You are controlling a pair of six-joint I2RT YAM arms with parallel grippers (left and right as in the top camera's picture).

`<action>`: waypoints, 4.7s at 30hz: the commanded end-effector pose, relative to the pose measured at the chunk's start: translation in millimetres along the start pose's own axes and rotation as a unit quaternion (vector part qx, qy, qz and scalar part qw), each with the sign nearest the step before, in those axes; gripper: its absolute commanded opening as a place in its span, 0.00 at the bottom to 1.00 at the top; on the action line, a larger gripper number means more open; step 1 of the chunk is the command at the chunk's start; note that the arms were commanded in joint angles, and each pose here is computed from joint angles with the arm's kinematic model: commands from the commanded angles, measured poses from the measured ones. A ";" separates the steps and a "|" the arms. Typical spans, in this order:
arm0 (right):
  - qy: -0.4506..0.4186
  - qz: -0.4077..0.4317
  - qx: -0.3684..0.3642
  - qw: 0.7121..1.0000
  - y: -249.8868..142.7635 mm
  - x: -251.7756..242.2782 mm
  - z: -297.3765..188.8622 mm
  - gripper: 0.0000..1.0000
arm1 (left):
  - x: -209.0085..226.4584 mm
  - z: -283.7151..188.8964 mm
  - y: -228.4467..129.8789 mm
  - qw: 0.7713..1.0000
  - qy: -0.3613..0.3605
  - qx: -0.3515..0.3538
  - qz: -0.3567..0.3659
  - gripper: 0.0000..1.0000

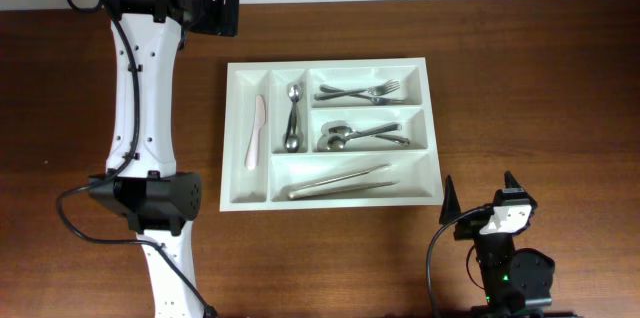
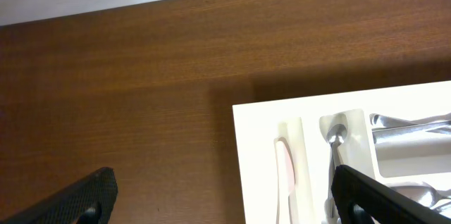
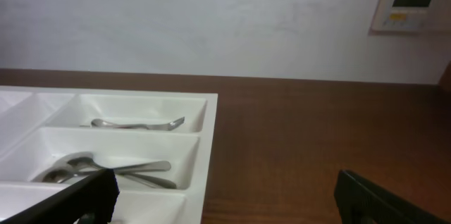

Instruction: Pack container

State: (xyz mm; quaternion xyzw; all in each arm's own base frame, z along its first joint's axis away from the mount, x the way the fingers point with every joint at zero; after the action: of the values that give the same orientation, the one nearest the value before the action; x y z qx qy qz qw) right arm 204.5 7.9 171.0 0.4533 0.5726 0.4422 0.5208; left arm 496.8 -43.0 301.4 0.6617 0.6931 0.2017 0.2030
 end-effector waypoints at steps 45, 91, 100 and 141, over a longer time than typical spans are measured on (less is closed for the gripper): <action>-0.009 0.000 0.007 1.000 -11.8 0.1 2.3 0.99 | -57.8 -189.3 -5.0 0.980 -0.084 -0.174 0.048 0.99; -0.009 0.000 0.007 1.000 -11.8 0.1 2.3 0.99 | 41.9 -124.0 -295.2 0.906 -0.081 -0.415 0.010 0.99; -0.009 0.000 0.007 1.000 -11.8 0.1 2.3 0.99 | 42.3 -65.0 -317.9 0.928 -0.086 -0.362 -0.008 0.99; -0.009 0.000 0.007 1.000 -11.8 0.1 2.3 0.99 | 67.0 -43.2 -321.3 0.905 -0.015 -0.419 -0.071 0.99</action>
State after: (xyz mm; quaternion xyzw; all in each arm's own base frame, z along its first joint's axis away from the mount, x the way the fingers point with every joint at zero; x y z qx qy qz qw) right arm 206.2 6.0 161.9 0.4585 0.5720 0.4356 0.5223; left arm 201.7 7.1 164.9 0.4749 0.5801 0.4473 0.4878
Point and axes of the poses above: each gripper's point midway between its finger pads, its own z axis out along the fingers, its own x axis along the line the jaws close on, y = z × x, the point moved 4 cm from there along -z, back along the fingers, and after that the axes turned 10 degrees about -z, right-handed, at the moved point
